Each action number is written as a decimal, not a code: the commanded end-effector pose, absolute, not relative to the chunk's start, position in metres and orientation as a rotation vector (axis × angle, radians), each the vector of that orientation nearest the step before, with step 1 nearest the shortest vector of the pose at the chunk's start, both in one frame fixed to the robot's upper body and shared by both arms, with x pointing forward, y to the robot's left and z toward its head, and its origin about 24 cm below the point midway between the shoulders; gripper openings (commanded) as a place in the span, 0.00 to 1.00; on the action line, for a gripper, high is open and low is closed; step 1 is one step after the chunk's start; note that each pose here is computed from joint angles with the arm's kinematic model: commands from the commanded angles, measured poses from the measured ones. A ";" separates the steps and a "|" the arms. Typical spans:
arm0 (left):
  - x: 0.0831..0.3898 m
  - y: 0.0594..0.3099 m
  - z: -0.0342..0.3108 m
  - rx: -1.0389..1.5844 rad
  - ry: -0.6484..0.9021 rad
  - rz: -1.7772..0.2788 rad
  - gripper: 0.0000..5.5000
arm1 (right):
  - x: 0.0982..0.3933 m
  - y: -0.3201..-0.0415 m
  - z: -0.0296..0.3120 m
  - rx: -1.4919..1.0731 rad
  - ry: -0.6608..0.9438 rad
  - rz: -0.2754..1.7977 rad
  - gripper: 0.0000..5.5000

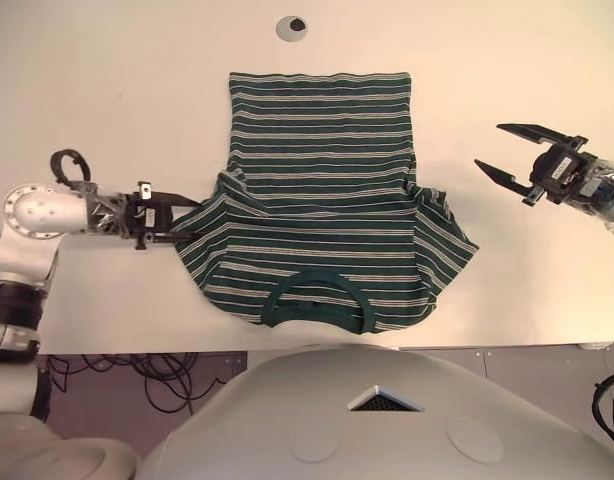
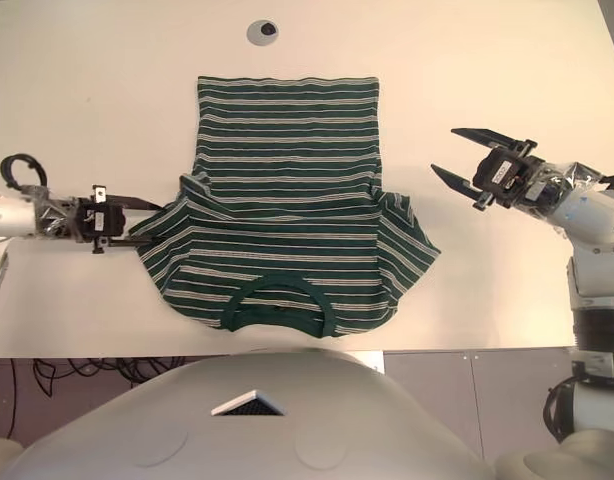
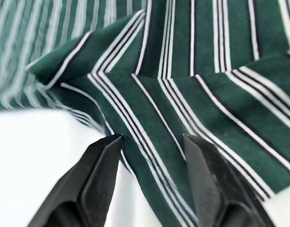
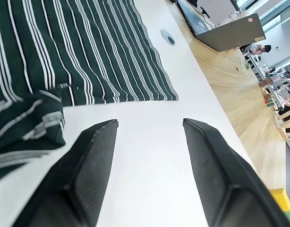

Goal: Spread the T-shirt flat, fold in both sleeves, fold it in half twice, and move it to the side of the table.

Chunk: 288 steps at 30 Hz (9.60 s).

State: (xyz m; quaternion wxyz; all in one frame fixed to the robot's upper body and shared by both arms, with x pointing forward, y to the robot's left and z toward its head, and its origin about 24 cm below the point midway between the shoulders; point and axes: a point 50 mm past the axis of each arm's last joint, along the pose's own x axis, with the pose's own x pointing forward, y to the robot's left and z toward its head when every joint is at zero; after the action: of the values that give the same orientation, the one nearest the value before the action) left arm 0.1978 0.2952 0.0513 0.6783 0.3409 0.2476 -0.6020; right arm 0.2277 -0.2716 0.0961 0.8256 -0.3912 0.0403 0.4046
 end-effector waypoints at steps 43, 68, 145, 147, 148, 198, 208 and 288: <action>0.174 0.301 0.057 0.110 0.659 -0.971 0.00 | 0.213 -0.267 0.082 -0.773 0.127 0.866 0.46; 0.186 0.237 0.040 -0.182 0.460 -1.231 0.00 | 0.208 -0.267 0.075 -0.736 0.140 0.867 0.46; 0.223 0.171 0.086 -0.478 -0.131 -0.942 0.41 | 0.129 -0.251 0.060 0.582 0.638 0.886 0.00; 0.224 0.172 0.087 -0.477 -0.132 -0.943 0.41 | 0.133 -0.242 0.061 0.565 0.629 0.908 0.00; 0.224 0.172 0.088 -0.476 -0.133 -0.944 0.41 | 0.135 -0.237 0.063 0.554 0.624 0.921 0.00; 0.090 0.271 0.006 0.910 0.357 -1.639 0.41 | 0.087 -0.246 0.015 -0.856 0.304 1.371 0.61; 0.069 0.242 -0.011 0.693 0.327 -1.716 0.41 | 0.078 -0.229 0.007 -0.811 0.294 1.494 0.61; 0.246 0.189 0.018 0.683 0.189 -1.279 0.34 | 0.298 -0.196 0.022 -0.942 0.129 0.853 0.44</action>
State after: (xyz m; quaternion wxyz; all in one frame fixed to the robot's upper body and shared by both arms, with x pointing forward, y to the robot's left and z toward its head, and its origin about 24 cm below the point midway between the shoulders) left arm 0.2512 0.1775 0.0292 0.7949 0.1899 0.0456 -0.5744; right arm 0.3014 -0.1944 0.0280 0.8449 -0.3775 0.0493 0.3757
